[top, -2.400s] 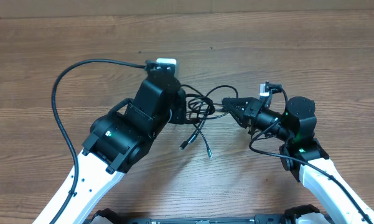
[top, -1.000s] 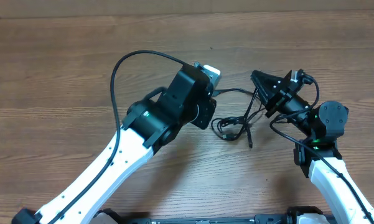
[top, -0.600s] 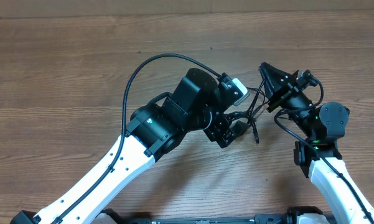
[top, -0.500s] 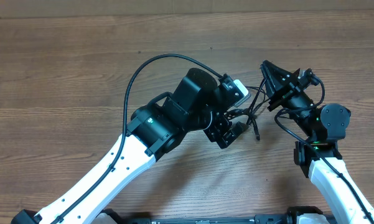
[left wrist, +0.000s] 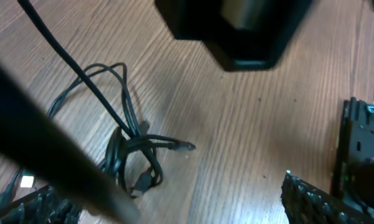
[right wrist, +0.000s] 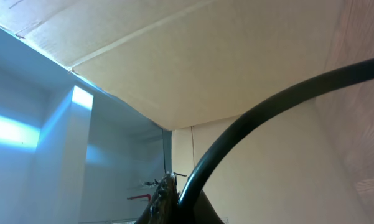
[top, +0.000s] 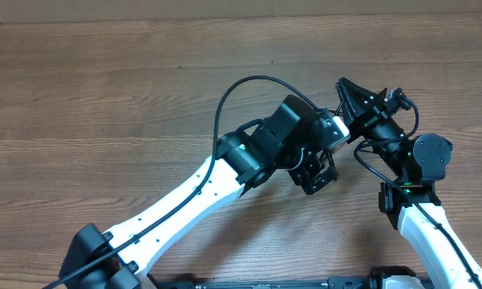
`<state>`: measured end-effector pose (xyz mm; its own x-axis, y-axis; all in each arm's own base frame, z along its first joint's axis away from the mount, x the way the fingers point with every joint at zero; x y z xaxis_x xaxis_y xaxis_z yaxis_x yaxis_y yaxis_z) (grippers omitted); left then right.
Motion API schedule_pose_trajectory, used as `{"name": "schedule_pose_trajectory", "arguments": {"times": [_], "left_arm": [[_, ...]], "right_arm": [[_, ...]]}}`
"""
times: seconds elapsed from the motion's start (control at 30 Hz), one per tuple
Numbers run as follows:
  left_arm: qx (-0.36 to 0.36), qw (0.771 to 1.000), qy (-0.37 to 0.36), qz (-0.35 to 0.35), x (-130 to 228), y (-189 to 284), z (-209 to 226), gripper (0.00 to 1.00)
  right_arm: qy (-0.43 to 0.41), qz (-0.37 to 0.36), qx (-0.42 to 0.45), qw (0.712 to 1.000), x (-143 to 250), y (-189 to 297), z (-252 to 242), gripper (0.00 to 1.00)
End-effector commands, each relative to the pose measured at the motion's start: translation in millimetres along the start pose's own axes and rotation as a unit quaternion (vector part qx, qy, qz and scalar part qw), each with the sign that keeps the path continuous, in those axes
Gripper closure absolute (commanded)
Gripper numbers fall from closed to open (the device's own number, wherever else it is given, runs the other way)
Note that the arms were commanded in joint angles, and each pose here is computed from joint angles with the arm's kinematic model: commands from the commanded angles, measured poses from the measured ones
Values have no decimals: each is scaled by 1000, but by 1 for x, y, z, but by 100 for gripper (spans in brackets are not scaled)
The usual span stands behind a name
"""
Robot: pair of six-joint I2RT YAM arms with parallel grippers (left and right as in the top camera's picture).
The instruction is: Untangle cables
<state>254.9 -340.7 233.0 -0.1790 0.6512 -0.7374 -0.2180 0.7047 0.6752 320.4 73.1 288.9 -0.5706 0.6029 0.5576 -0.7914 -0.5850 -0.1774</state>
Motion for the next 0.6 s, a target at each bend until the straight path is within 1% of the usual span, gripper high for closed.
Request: {"name": "schedule_pose_trajectory", "arguments": {"times": [0.0, 0.03, 0.07, 0.13, 0.27, 0.4, 0.57], "left_arm": [[-23, 1000, -15, -6, -6, -1, 7, 41], [-34, 999, -15, -3, -5, -1, 10, 75], [-51, 999, -9, 3, -3, 0, 15, 96], [-74, 997, -4, 10, -2, 0, 20, 96], [-80, 997, -3, 10, -2, 1, 22, 96], [-88, 996, 7, 3, -6, 7, 22, 96], [-109, 994, 8, -23, -18, 36, 20, 96]], "right_arm": [[-14, 7, -10, 1000, 4, 0, 7, 96], [-14, 8, -9, 1000, 5, 0, 7, 96], [-14, 10, -7, 1000, 5, 0, 6, 96], [-15, 14, -1, 1000, 6, 0, 5, 96], [-22, 10, 10, 1000, 4, 0, 0, 96], [-33, -12, 34, 999, -5, 1, -10, 96], [-53, -55, 60, 995, -20, 3, -24, 96]]}}
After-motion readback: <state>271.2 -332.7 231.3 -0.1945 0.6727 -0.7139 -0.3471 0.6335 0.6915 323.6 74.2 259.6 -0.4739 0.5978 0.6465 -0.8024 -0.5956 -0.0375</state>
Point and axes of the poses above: each gripper's point midway between its finger pads, its own y axis back along the fingers, its own z axis along the line the jaws close on, x = y × z, the point moved 5 cm from there along y, back along the fingers, and after that the axes turned 12 degrees about -y, right-handed, at the moved point
